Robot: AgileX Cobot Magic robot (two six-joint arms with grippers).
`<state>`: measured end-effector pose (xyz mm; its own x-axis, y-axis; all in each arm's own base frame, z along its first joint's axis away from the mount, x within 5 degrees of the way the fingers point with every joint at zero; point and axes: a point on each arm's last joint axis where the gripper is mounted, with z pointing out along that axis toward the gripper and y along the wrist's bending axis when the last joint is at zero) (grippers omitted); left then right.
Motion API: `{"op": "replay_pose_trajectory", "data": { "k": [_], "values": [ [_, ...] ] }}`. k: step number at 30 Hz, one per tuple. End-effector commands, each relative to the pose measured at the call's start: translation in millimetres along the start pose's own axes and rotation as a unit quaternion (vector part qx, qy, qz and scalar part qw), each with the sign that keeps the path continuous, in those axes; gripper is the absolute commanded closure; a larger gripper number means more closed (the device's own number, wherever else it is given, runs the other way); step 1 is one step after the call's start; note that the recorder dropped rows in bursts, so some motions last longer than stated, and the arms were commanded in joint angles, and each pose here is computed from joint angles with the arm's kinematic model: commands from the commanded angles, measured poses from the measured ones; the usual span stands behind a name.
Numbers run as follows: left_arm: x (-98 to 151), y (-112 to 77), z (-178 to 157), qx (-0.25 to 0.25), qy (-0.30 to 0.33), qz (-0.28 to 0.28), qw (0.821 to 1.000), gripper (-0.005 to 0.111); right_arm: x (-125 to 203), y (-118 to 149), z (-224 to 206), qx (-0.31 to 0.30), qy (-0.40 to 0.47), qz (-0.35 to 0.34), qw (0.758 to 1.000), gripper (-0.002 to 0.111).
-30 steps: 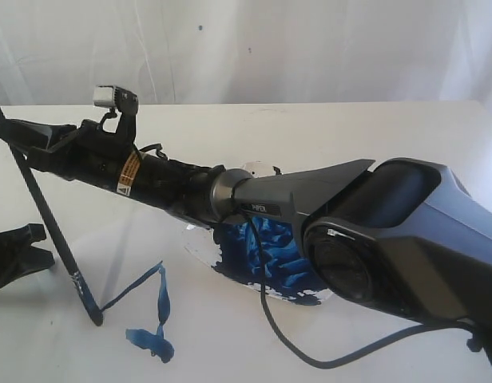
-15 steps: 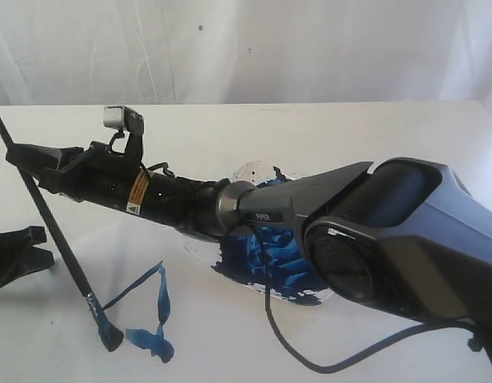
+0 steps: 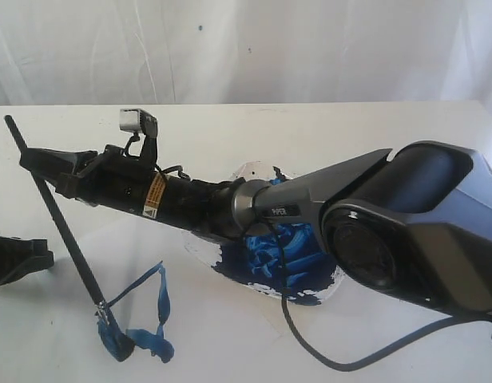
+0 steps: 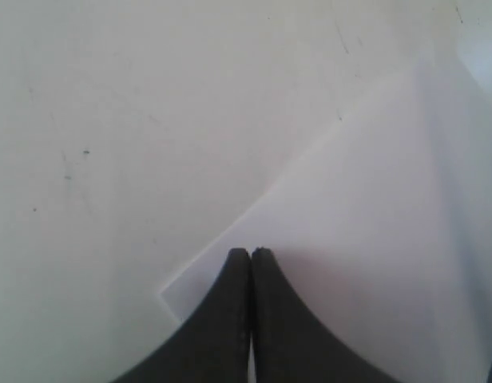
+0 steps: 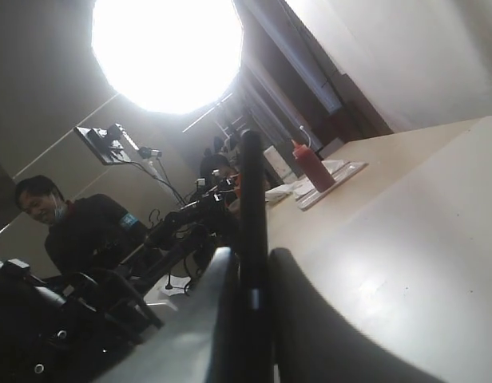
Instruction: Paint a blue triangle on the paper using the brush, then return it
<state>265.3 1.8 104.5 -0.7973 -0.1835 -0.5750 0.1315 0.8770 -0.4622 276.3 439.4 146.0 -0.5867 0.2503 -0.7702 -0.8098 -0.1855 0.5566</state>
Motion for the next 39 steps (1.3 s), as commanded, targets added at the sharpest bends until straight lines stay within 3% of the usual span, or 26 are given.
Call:
{"op": "replay_pose_trajectory", "data": {
  "k": [1, 22, 39],
  "values": [
    [8, 12.3, 1, -0.062, 0.035, 0.005, 0.997, 0.107, 2, 1, -10, 0.004, 0.015, -0.019, 1.0, 0.108],
    [8, 12.3, 1, -0.062, 0.035, 0.005, 0.997, 0.107, 6, 4, -47, 0.055, 0.04, -0.029, 0.997, 0.108],
    [8, 12.3, 1, -0.062, 0.035, 0.005, 0.997, 0.107, -5, 5, -42, 0.059, 0.013, -0.044, 0.997, 0.108]
  ]
}}
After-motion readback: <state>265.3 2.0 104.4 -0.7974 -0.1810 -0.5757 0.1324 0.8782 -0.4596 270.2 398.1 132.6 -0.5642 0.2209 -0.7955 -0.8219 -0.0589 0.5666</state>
